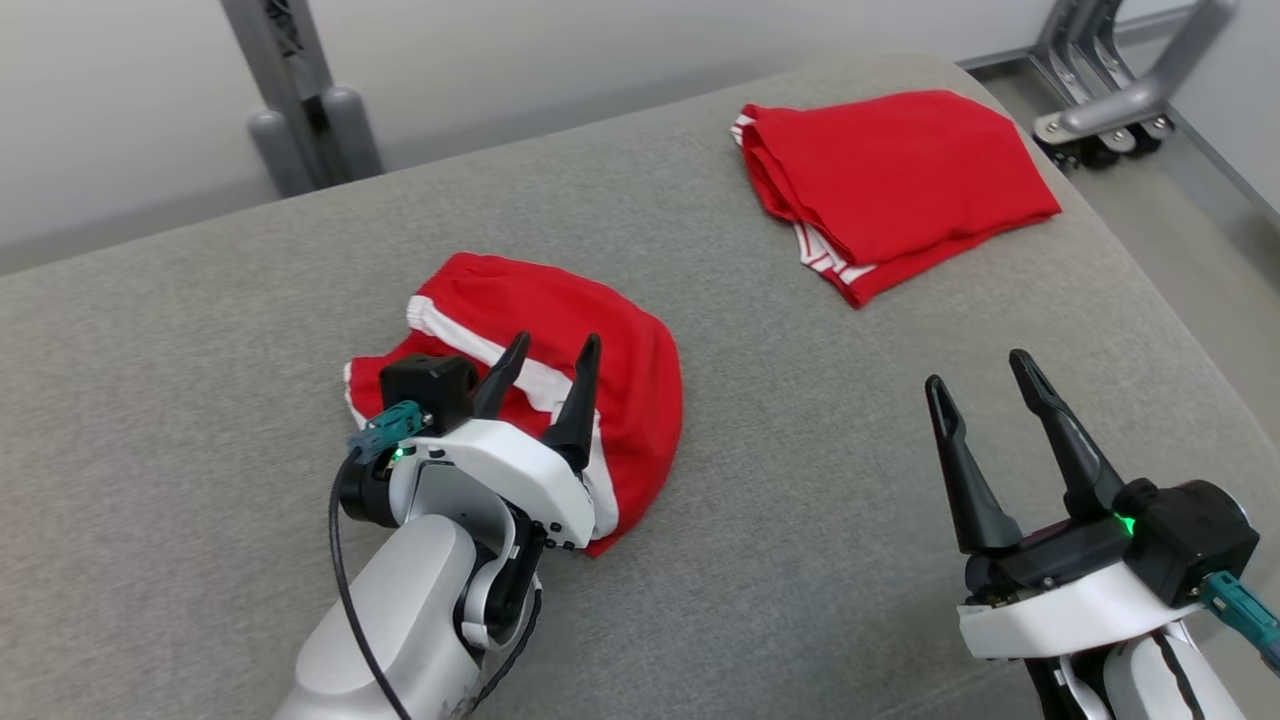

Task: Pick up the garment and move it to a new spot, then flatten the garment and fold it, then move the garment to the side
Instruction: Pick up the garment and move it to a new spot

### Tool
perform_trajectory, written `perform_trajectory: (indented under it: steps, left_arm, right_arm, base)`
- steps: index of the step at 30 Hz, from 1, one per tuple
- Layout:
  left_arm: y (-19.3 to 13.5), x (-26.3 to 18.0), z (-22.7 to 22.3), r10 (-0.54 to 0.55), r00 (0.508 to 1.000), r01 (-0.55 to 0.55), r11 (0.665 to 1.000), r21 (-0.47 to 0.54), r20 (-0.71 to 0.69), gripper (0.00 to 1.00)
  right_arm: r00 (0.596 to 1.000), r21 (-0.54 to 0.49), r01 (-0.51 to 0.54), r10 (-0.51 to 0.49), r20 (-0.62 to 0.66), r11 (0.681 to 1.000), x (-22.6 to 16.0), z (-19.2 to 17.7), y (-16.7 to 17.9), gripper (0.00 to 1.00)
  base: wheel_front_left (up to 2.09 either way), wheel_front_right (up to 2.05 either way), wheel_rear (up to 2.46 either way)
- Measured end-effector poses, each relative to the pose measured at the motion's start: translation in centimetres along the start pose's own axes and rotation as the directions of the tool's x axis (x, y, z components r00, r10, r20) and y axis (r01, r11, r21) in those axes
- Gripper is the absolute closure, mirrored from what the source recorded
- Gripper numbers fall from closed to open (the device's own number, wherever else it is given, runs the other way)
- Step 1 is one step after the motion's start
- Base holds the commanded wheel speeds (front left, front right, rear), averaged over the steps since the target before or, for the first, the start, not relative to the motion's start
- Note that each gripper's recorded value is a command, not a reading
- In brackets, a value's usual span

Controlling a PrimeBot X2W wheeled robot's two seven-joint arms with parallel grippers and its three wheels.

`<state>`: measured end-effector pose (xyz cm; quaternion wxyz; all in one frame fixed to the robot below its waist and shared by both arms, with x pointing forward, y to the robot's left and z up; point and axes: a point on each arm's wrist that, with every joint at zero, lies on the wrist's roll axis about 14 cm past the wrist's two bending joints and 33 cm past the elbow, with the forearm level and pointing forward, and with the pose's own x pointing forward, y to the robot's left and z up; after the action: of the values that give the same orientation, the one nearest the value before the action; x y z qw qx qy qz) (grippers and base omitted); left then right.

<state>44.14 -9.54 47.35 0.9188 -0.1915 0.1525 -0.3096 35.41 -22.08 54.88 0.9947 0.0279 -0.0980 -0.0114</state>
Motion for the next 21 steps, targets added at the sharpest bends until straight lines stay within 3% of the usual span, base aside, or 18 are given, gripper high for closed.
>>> perform_trajectory:
  steps: [10,21]
  left_arm:
    - [6.1,-7.2,4.1,0.205,0.957,-0.215,0.976,0.027,0.206,0.0]
    - [10.4,-17.3,7.3,0.428,0.806,-0.459,0.888,-0.024,0.409,0.0]
  right_arm:
    - [0.992,0.083,-0.124,0.123,0.009,0.989,0.3,-0.4,4.6,0.0]
    - [0.976,0.143,-0.215,0.216,0.01,0.966,-0.3,-0.7,8.2,0.0]
  base:
    - [0.0,0.0,0.0]
    - [0.0,0.0,0.0]
